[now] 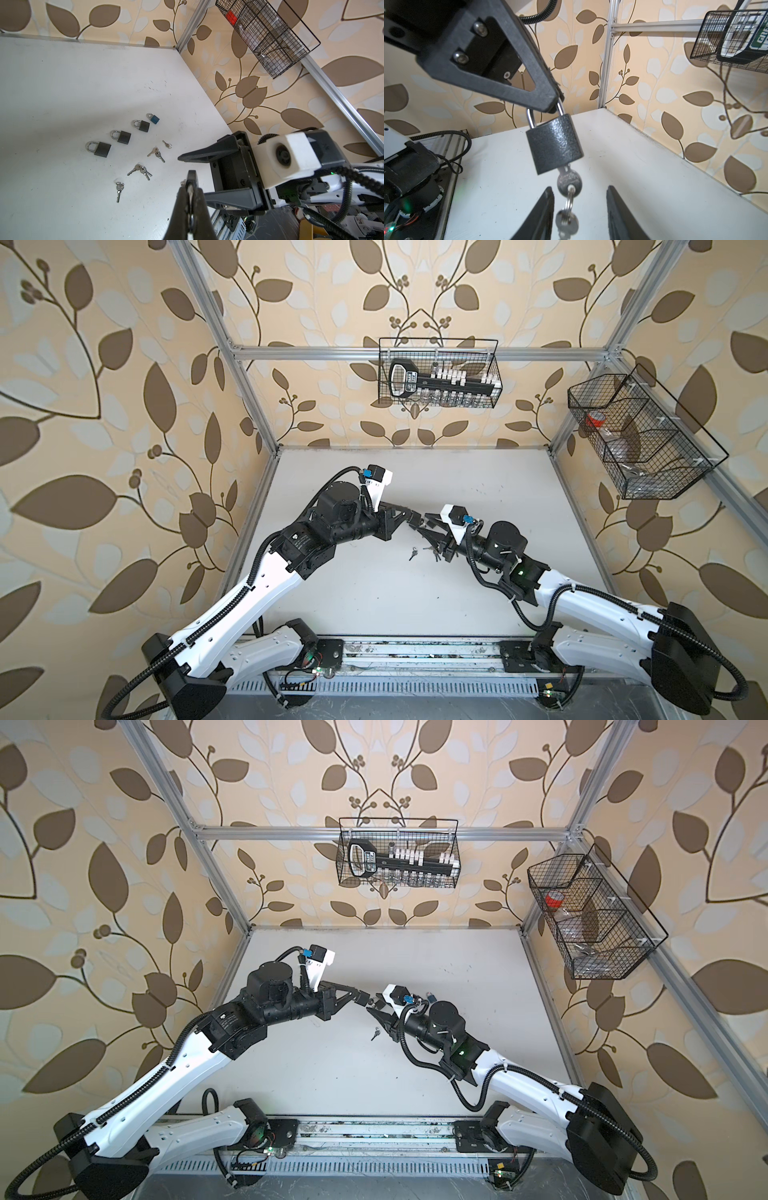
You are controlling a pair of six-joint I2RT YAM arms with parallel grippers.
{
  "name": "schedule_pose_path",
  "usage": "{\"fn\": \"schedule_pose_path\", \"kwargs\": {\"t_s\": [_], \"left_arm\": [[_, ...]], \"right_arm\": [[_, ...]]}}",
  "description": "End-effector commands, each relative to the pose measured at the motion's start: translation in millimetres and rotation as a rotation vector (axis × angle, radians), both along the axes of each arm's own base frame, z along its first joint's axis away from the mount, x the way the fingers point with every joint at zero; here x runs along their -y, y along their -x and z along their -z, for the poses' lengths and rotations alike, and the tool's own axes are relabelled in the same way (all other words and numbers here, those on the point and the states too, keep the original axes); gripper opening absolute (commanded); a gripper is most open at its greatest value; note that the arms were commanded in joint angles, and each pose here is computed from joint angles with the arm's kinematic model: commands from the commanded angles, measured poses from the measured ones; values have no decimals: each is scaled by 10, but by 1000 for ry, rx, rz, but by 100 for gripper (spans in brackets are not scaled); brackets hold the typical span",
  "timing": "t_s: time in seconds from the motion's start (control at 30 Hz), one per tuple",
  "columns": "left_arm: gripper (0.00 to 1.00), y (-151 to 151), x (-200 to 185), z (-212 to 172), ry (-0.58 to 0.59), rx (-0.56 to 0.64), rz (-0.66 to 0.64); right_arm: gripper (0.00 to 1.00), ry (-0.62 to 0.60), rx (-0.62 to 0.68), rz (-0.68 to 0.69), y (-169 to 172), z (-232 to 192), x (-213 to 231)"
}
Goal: Lock with the key
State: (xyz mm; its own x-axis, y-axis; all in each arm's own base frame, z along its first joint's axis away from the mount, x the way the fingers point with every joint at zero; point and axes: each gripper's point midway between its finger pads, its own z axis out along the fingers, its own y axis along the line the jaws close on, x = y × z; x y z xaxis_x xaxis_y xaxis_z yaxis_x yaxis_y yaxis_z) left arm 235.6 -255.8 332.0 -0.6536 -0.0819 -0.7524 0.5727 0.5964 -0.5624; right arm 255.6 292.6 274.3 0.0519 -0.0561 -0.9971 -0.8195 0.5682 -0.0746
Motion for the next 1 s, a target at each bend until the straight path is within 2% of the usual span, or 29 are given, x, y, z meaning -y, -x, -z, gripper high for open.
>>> {"fn": "schedule_pose_path", "kwargs": {"t_s": [0.0, 0.47, 0.97], "left_arm": [[0, 29, 53, -274, 75, 65, 30], [0, 20, 30, -265, 70, 70, 18], [0, 14, 7, -284, 74, 75, 4]], "right_arm": [[39, -34, 26, 9, -42, -180, -36], [27, -19, -10, 35, -69, -52, 0], [1, -32, -10, 22, -38, -92, 0]]}}
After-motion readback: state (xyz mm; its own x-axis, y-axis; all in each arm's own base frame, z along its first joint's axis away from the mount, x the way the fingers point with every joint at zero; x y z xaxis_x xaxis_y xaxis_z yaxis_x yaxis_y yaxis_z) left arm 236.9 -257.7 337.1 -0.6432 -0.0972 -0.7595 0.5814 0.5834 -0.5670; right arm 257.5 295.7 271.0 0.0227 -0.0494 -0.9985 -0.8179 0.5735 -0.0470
